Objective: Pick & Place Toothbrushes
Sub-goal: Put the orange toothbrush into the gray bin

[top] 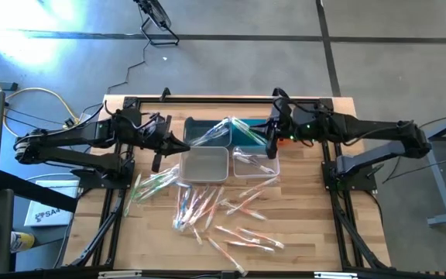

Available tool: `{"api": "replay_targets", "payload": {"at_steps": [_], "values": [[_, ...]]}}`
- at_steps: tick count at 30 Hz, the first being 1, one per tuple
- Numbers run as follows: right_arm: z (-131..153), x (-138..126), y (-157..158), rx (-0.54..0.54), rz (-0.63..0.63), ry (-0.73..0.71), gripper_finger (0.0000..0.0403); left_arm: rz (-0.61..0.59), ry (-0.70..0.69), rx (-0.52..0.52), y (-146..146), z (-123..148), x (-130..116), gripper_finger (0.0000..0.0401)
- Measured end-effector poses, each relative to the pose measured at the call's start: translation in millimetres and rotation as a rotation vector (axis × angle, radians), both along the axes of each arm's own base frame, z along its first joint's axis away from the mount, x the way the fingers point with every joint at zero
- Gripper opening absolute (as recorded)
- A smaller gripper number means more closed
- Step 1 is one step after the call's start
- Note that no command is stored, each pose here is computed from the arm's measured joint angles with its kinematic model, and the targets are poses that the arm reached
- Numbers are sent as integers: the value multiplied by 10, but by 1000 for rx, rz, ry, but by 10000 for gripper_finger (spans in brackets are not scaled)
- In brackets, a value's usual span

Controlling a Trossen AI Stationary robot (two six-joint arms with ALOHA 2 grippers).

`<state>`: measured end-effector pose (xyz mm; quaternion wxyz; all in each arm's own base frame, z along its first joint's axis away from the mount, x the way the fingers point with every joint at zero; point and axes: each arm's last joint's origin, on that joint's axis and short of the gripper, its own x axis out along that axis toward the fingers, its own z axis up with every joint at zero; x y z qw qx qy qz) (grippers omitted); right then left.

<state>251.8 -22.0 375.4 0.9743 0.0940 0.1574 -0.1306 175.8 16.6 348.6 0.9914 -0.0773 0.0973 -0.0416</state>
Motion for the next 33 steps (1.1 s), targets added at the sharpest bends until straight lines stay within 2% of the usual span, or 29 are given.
{"api": "replay_targets", "payload": {"at_steps": [10,15,21,26,33], "values": [[-13,-16,408,38,-36,-8,21,-88,-1,-5,-25,-3,-1,0],[-62,-69,616,107,-57,17,5,-111,1,-21,-32,-3,-2,0],[-231,-68,865,195,-47,118,3,-111,3,-20,-32,-6,-3,0],[-404,-37,1021,309,-85,207,3,-111,3,-19,-32,-7,-2,0],[-674,86,1187,387,-115,334,3,-109,4,-18,-31,-10,0,0]]}}
